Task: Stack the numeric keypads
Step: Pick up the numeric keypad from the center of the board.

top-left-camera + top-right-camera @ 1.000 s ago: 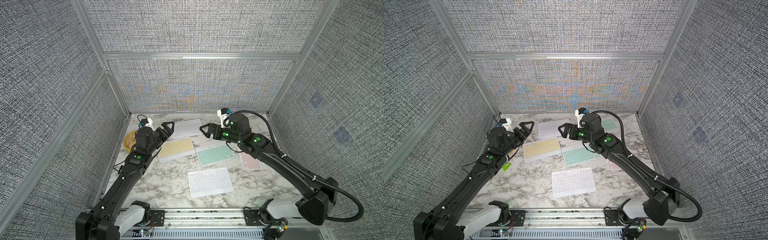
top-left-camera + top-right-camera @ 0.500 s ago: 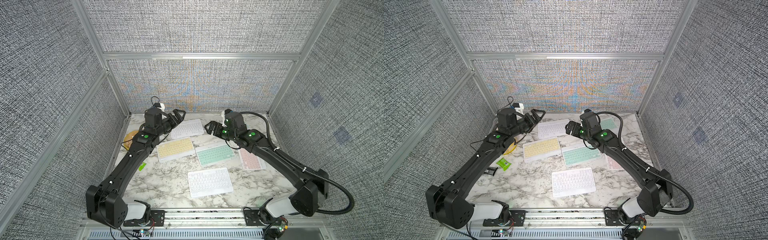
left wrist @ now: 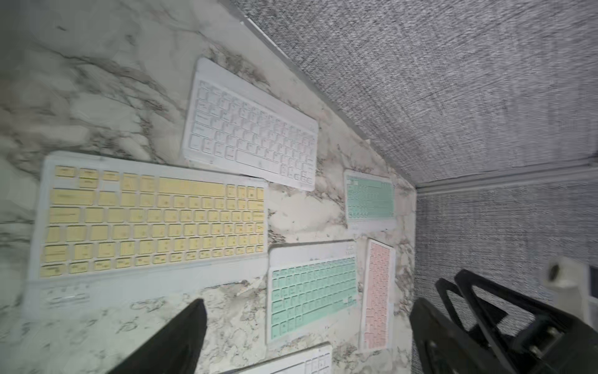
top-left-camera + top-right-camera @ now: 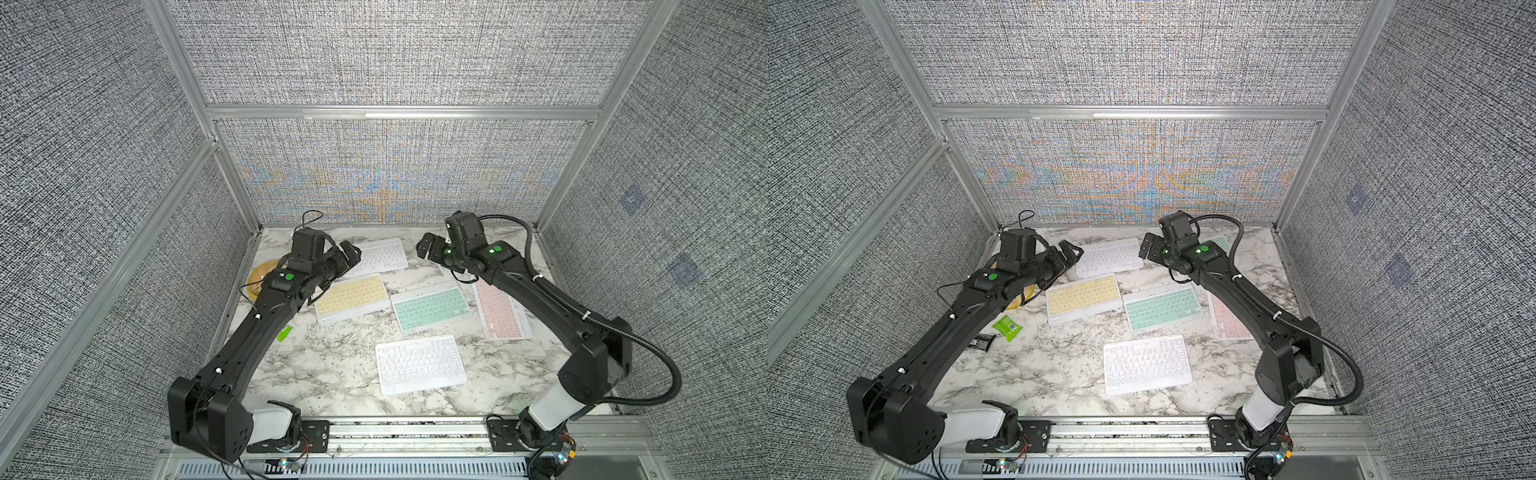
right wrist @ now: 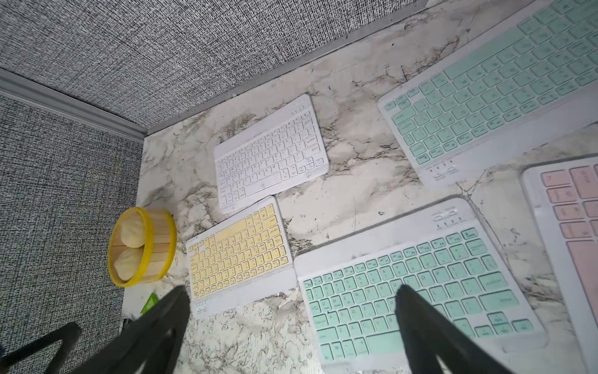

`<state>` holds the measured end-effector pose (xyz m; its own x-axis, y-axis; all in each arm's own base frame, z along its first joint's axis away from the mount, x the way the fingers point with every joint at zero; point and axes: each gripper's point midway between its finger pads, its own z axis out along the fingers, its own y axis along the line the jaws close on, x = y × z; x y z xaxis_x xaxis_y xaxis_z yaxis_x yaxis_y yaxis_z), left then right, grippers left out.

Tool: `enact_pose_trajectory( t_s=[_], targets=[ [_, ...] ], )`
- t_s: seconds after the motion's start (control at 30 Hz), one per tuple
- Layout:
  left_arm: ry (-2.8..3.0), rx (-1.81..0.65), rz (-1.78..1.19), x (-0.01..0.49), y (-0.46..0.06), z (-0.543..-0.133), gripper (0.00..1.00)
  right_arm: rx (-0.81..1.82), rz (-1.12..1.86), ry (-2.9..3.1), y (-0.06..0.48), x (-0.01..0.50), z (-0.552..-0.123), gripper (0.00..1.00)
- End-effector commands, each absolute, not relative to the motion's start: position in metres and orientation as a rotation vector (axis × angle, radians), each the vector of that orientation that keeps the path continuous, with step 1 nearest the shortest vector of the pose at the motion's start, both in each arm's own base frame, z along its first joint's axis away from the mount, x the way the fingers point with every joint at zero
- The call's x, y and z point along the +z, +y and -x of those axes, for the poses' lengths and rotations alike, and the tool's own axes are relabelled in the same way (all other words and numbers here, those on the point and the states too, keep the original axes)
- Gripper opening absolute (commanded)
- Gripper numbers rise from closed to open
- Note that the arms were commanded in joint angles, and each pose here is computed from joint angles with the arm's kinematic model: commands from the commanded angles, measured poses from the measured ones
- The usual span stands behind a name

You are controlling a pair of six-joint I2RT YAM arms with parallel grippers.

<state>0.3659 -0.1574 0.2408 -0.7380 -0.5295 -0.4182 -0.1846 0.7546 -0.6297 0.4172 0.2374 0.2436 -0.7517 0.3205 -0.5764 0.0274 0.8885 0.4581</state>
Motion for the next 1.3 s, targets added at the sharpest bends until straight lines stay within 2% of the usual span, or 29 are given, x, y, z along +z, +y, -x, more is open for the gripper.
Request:
enact_pose_trajectory(
  t_s=[0.0,0.2,0.27,0.37,0.57,0.67,0.83,1.07,1.27],
  targets=[
    [2.611,-0.41,0.561,0.19,-0.122,-0.334,0.99,0.555,-0.167,2.469,0.254,0.226,-0.415,0.99],
    [2.776,-0.114,0.512,0.148,-0.092,-0.319,0.99,0.513,0.032,2.599,0.3,0.195,-0.42,0.99],
    [2.795,-0.089,0.526,0.137,-0.087,-0.316,0.99,0.497,0.075,2.638,0.312,0.186,-0.419,0.99],
    [2.832,-0.184,0.524,0.127,-0.095,-0.314,0.99,0.433,0.093,2.724,0.318,0.17,-0.413,0.99],
    [2.863,-0.486,0.424,0.118,-0.132,-0.314,0.99,0.249,0.035,2.801,0.287,0.145,-0.402,0.99],
    [2.869,-0.53,0.391,0.118,-0.138,-0.316,0.99,0.156,0.008,2.804,0.26,0.141,-0.4,0.99],
    [2.828,-0.801,0.339,0.114,-0.171,-0.322,0.99,0.076,-0.071,2.812,0.205,0.134,-0.393,0.99],
    [2.799,-0.862,0.395,0.107,-0.206,-0.321,0.99,0.287,-0.091,2.792,0.169,0.12,-0.4,0.99],
    [2.749,-0.861,0.487,0.096,-0.239,-0.322,0.99,0.261,-0.021,2.851,0.151,0.097,-0.409,0.99]
  ],
)
